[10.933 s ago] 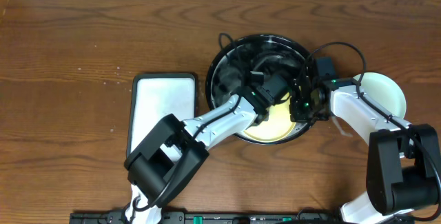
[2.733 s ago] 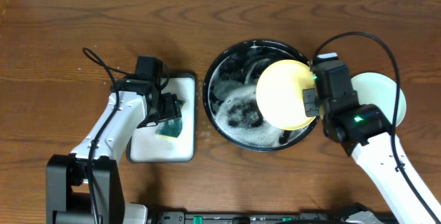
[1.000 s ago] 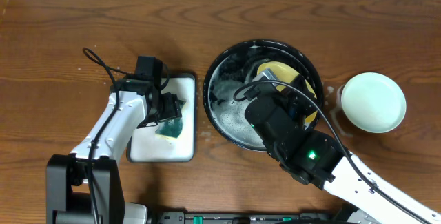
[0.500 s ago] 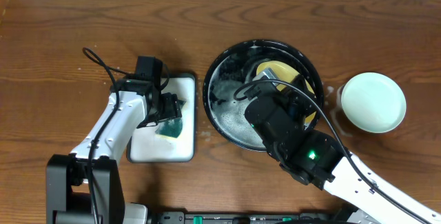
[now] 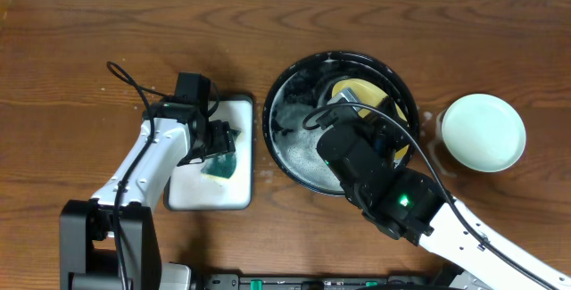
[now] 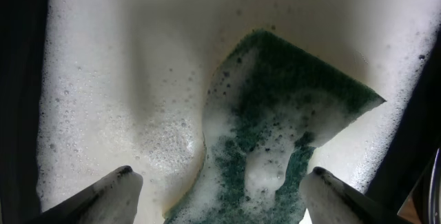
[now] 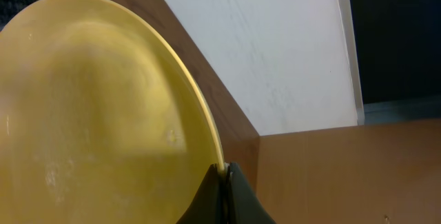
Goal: Clean dirty plates on tray and stack at the side
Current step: 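Hold the yellow plate tilted above the black basin with the right gripper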
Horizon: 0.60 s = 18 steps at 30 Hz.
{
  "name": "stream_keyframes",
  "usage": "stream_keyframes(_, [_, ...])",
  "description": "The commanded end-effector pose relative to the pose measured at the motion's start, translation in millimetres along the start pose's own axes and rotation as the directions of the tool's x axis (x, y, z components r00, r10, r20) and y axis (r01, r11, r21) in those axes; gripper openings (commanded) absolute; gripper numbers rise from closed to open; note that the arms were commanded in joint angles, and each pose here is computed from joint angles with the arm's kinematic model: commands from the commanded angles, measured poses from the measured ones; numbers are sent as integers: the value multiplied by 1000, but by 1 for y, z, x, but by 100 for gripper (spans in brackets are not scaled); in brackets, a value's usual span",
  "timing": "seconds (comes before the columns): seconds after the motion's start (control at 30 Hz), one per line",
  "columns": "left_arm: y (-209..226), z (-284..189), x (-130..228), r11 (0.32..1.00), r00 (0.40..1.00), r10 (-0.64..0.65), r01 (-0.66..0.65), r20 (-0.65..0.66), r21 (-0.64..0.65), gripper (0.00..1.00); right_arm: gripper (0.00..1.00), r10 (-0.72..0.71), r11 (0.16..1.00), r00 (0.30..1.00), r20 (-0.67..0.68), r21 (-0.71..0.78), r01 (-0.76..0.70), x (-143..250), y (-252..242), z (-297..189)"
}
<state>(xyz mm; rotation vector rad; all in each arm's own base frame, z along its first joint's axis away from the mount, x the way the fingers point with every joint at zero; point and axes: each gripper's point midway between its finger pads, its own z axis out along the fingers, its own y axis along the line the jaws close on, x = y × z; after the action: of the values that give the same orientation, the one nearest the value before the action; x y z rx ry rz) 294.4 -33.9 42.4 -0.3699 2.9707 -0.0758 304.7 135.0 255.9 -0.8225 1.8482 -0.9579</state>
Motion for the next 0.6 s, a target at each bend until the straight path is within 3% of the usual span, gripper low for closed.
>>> stream_keyframes(0.0, [4, 0, -1, 1000, 1000, 1, -1, 3, -16, 81, 1, 43, 998, 999, 7, 34, -44, -4, -11, -5])
stream_keyframes(0.57, [4, 0, -1, 1000, 1000, 1, -1, 3, -16, 81, 1, 73, 997, 997, 7, 34, -73, -4, -11, -5])
